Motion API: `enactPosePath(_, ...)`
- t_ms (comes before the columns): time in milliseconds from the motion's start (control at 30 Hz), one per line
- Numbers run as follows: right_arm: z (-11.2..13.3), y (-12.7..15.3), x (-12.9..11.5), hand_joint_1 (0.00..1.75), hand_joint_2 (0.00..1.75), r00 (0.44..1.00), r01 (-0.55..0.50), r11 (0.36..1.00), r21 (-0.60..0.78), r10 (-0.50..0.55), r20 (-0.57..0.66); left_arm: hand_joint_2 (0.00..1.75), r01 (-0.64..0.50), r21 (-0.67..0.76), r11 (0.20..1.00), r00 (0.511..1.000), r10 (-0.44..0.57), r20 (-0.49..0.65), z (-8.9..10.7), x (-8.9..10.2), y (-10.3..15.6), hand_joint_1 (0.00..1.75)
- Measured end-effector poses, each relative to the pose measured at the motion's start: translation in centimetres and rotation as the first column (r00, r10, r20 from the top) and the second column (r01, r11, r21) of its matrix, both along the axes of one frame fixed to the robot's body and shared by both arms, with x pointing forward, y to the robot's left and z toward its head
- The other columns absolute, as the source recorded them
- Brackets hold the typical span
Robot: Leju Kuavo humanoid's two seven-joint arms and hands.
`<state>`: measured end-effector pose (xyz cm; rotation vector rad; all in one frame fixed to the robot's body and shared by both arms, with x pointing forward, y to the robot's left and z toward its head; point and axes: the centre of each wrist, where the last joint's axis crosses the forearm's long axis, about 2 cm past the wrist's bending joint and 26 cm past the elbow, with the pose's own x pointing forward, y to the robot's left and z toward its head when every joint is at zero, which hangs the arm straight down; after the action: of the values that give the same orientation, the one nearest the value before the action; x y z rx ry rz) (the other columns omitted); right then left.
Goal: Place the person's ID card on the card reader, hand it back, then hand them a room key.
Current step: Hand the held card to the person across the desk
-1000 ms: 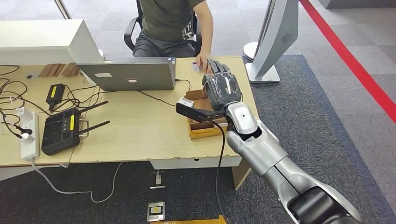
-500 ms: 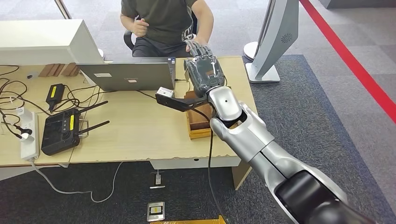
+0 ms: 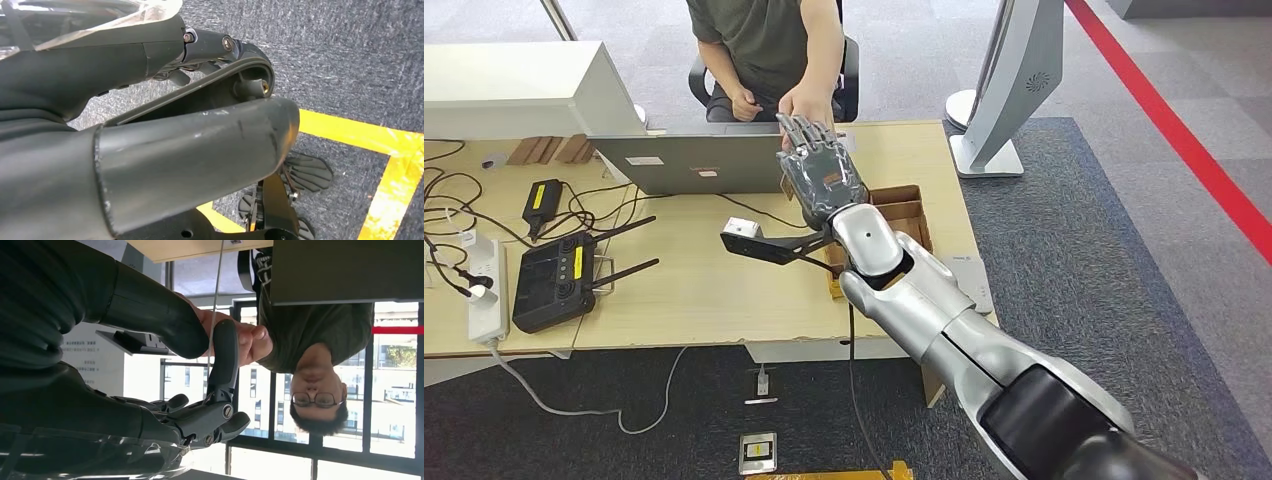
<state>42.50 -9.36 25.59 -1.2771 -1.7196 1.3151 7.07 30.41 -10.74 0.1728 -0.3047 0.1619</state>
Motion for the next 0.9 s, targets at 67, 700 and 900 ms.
enactPosePath(67, -0.4, 0.2, -0.2, 1.75, 1.75, 1.0, -0.006, 1.0, -0.006, 0.006, -0.007, 0.0, -0.006, 0.0, 1.0, 1.0, 0.006, -0.002, 0.0, 0.0, -0.1, 0.0)
enactPosePath(700, -2.1, 0.1, -0.1, 1.75, 1.75, 0.999, 0.045, 0.993, -0.11, -0.047, -0.018, 0.0, -0.037, -0.004, 0.999, 0.999, 0.037, -0.022, 0.0, -0.1, -0.8, 0.0)
enactPosePath(900, -2.0, -1.5, 0.8, 1.75, 1.75, 0.993, 0.103, 0.984, -0.145, -0.109, -0.037, 0.0, -0.057, -0.001, 0.998, 0.998, 0.056, -0.034, 0.0, -0.2, -1.0, 0.0)
